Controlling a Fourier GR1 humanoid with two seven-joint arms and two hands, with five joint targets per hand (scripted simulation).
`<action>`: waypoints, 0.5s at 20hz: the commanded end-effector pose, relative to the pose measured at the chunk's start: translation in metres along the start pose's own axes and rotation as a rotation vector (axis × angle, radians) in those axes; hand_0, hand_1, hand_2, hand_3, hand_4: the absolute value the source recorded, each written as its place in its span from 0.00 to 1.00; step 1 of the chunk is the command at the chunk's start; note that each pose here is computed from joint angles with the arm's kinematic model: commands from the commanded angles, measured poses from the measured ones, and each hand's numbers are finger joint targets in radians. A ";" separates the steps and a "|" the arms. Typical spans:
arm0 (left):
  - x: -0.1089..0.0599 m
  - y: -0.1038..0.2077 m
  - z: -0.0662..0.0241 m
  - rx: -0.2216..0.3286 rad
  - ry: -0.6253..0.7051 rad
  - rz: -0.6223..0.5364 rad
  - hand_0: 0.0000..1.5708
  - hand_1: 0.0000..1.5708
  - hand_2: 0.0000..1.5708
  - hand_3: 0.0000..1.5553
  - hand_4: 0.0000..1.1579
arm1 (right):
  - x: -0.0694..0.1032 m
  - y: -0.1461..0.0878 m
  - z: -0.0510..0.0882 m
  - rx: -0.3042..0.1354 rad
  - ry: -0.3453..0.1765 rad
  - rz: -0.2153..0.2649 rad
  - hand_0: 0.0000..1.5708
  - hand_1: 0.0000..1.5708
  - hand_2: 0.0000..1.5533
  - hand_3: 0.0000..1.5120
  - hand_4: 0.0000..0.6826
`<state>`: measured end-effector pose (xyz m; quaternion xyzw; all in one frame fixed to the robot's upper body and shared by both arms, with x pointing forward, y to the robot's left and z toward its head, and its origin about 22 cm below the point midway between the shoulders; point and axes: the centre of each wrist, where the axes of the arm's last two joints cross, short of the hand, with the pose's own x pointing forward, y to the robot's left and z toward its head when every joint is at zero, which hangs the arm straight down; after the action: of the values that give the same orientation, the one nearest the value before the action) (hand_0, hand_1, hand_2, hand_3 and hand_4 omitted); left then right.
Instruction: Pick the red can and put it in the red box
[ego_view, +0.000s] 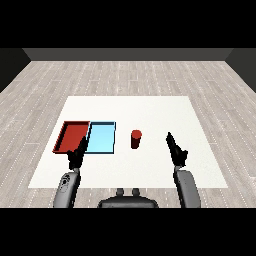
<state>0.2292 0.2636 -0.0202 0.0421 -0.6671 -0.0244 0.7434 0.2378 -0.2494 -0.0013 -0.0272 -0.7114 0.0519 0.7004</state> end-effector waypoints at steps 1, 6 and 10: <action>0.005 -0.002 -0.0035 -0.003 -0.015 -0.001 0.00 0.00 0.00 0.00 0.00 | -0.001 -0.003 -0.008 -0.008 0.006 -0.003 0.00 0.00 0.00 0.00 0.00; 0.036 -0.003 -0.0154 -0.031 -0.100 0.001 0.00 0.00 0.00 0.00 0.00 | -0.009 -0.030 -0.032 -0.048 0.026 -0.029 0.00 0.00 0.00 0.00 0.00; 0.044 -0.023 -0.0163 -0.016 -0.531 0.092 0.00 0.00 0.00 0.00 0.00 | 0.014 -0.011 -0.035 -0.031 -0.313 -0.089 0.00 0.00 0.00 0.00 0.00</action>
<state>0.2493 0.2455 0.0196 0.0112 -0.7851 -0.0156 0.6191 0.2696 -0.2555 0.0150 -0.0120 -0.7742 0.0237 0.6324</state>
